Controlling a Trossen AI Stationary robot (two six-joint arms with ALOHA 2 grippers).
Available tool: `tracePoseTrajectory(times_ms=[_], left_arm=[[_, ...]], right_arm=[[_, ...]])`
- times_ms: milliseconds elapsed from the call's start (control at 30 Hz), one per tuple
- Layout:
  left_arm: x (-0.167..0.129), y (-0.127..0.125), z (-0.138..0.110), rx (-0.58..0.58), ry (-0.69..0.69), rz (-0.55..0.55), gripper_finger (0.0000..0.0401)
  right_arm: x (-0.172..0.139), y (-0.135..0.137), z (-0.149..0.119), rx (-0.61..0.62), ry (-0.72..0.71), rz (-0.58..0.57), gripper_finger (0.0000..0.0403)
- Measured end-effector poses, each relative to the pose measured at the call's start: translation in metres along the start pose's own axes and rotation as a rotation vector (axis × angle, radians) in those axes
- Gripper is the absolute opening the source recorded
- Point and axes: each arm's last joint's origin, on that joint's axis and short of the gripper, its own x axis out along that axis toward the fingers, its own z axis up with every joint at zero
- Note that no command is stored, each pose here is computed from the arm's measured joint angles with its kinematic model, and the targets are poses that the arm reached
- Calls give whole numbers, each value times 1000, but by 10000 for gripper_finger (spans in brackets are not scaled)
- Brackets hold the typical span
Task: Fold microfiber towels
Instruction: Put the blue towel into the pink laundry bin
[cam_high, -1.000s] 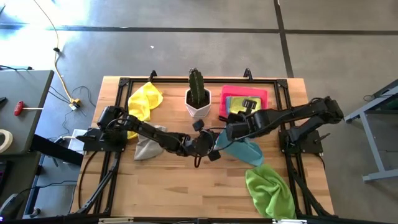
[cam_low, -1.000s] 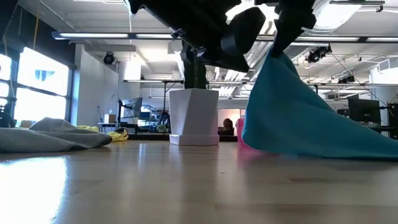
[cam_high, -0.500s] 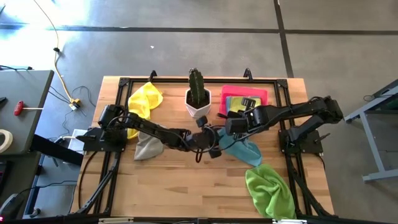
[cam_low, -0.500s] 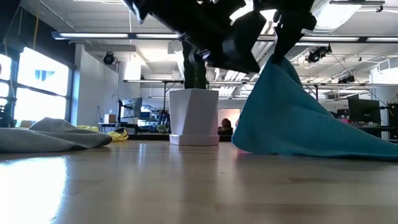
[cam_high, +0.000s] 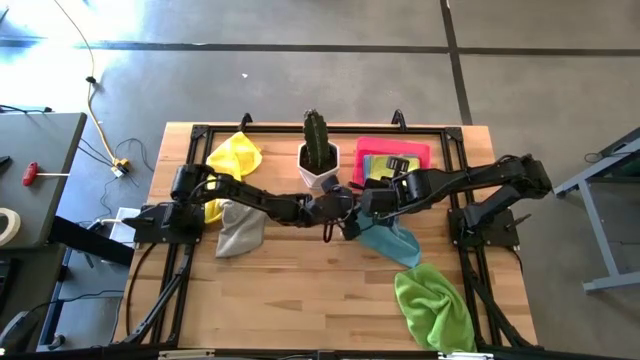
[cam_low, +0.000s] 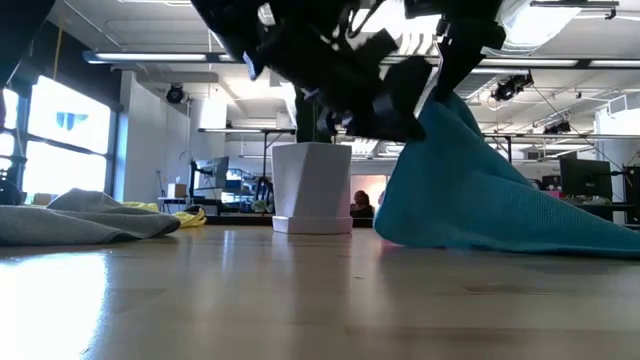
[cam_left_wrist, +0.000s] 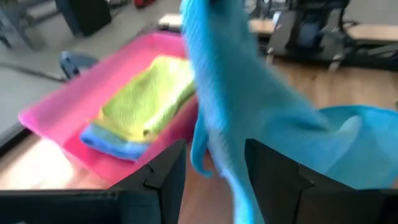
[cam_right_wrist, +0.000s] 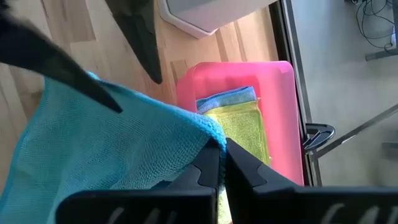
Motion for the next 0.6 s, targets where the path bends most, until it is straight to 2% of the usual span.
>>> tracePoseTrajectory(times_ms=[100, 333, 600], left_arm=[[9, 1, -13, -31, 47, -9, 151], [-2, -15, -30, -36, 203, -73, 136], [-7, -34, -42, -29, 226, -115, 120]], right_arm=[[0, 0, 0, -3, 1, -1, 0], [0, 0, 0, -24, 0, -4, 0], [0, 0, 0, -17, -6, -11, 0]])
